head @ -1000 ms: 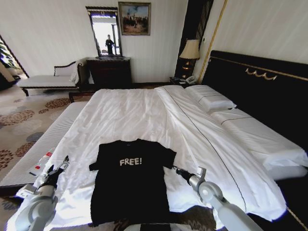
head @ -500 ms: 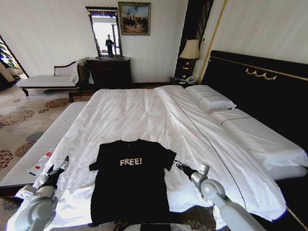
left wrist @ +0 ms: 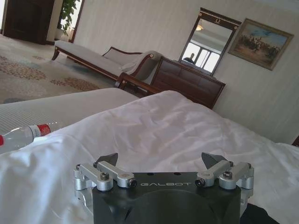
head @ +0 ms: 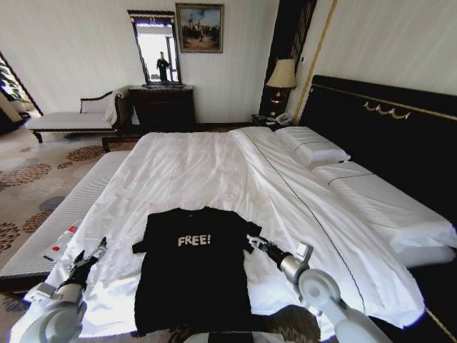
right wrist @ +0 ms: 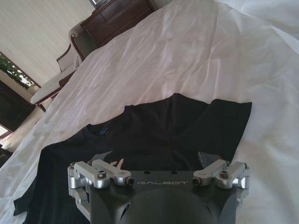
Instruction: Fold the clothes on the bed.
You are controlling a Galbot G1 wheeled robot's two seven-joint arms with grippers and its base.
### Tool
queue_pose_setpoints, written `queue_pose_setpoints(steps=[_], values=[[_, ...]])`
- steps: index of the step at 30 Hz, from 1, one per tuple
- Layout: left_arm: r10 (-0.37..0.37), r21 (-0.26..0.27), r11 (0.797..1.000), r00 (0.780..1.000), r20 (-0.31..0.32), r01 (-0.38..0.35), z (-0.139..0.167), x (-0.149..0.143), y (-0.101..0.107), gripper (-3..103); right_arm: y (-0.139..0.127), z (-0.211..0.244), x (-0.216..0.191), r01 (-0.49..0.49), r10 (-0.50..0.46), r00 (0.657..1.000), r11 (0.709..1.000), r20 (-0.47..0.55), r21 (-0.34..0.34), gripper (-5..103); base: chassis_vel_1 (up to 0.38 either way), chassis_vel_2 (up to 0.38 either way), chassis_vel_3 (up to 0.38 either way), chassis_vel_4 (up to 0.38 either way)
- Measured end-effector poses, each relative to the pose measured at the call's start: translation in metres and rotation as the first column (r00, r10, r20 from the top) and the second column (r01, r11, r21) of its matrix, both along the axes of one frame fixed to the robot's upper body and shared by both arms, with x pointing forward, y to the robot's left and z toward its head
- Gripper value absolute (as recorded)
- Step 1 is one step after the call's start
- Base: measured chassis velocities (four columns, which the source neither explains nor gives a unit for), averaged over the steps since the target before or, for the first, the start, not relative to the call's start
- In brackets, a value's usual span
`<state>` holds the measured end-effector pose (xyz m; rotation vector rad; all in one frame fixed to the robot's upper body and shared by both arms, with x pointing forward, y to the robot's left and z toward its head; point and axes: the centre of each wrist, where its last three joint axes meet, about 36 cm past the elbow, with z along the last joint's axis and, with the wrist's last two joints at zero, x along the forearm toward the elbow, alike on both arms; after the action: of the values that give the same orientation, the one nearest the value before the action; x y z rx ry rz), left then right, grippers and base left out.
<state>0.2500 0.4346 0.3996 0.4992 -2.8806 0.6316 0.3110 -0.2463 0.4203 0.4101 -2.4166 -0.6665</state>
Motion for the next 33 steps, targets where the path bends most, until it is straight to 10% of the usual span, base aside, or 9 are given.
queue_pose_setpoints(steps=[13,21,24,26,33], values=[[-0.034,0.005,0.999,0.999,-0.040,0.034,-0.014,-0.001,-0.022,100,-0.016,-0.009,0.037,0.040,-0.032,0.996,0.993,0.078,-0.107,100,0.000,0.000,0.000,0.000],[-0.065,-0.004,0.998,0.996,-0.063,0.065,-0.029,-0.001,-0.041,100,-0.030,0.004,0.079,0.166,-0.151,0.969,0.984,0.195,-0.062,100,0.000,0.000,0.000,0.000],[-0.063,-0.079,0.995,0.997,-0.049,0.059,-0.039,0.002,-0.046,100,-0.030,0.008,0.090,0.221,-0.211,0.952,0.975,0.224,-0.020,100,0.000,0.000,0.000,0.000],[-0.012,-0.271,0.963,1.000,-0.008,0.010,-0.043,0.014,-0.044,100,-0.029,0.007,0.093,0.248,-0.244,0.945,0.969,0.219,0.009,100,0.000,0.000,0.000,0.000],[0.009,-0.408,0.913,1.000,-0.007,-0.011,-0.054,0.021,-0.046,100,-0.028,0.003,0.093,0.263,-0.261,0.943,0.965,0.207,0.018,100,0.000,0.000,0.000,0.000]])
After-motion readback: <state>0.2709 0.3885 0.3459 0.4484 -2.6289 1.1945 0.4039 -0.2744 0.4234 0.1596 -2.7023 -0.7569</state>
